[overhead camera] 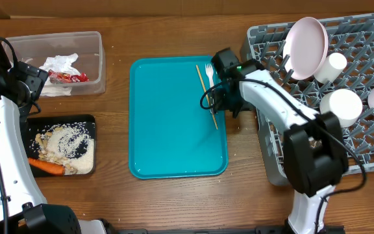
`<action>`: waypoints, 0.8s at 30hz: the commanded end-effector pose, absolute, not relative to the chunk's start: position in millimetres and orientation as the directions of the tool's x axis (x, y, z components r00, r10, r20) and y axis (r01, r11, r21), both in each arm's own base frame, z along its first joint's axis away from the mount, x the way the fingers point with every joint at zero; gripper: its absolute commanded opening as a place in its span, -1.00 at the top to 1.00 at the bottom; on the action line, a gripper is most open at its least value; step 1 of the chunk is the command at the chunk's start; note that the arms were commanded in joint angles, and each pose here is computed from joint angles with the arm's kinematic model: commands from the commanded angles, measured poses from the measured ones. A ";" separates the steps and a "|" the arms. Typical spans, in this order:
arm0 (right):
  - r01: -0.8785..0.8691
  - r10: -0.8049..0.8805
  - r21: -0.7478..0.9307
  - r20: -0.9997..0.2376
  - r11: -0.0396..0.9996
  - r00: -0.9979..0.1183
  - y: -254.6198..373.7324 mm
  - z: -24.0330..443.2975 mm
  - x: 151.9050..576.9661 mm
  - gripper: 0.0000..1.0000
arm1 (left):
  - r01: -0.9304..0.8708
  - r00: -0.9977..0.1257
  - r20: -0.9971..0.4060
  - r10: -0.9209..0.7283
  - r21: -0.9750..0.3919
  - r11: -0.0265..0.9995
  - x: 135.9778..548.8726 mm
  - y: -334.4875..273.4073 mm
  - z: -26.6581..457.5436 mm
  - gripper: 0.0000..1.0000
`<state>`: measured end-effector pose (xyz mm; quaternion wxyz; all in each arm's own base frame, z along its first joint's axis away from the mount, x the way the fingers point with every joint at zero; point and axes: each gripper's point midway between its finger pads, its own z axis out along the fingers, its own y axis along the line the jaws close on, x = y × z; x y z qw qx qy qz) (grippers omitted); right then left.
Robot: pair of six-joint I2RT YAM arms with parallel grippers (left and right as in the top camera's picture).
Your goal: Sort waste into correct bins and load items into the dishwasher rack
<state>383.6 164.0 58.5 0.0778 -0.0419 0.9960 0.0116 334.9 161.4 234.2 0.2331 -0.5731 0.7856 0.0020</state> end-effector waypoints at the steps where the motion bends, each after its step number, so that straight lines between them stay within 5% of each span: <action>1: -0.115 -0.061 0.182 -0.278 0.977 -0.959 184.7 132.1 386.4 -0.77 | -0.903 -0.224 -0.371 -0.901 -0.269 0.335 336.6 162.2 235.7 -1.00; 11: -0.108 0.060 0.316 -0.478 0.943 -0.877 173.8 254.2 349.4 -1.00 | -0.903 -0.225 -0.371 -0.901 -0.269 0.336 336.6 162.2 235.7 -1.00; 16: 0.174 0.237 0.166 -0.535 0.971 -0.811 109.0 272.7 331.4 -1.00 | -0.903 -0.225 -0.371 -0.901 -0.269 0.336 336.6 162.2 235.7 -0.99; 24: 0.184 0.247 0.168 -0.535 0.968 -0.808 111.0 268.4 338.2 -1.00 | -0.903 -0.224 -0.371 -0.901 -0.269 0.335 336.6 162.2 235.7 -1.00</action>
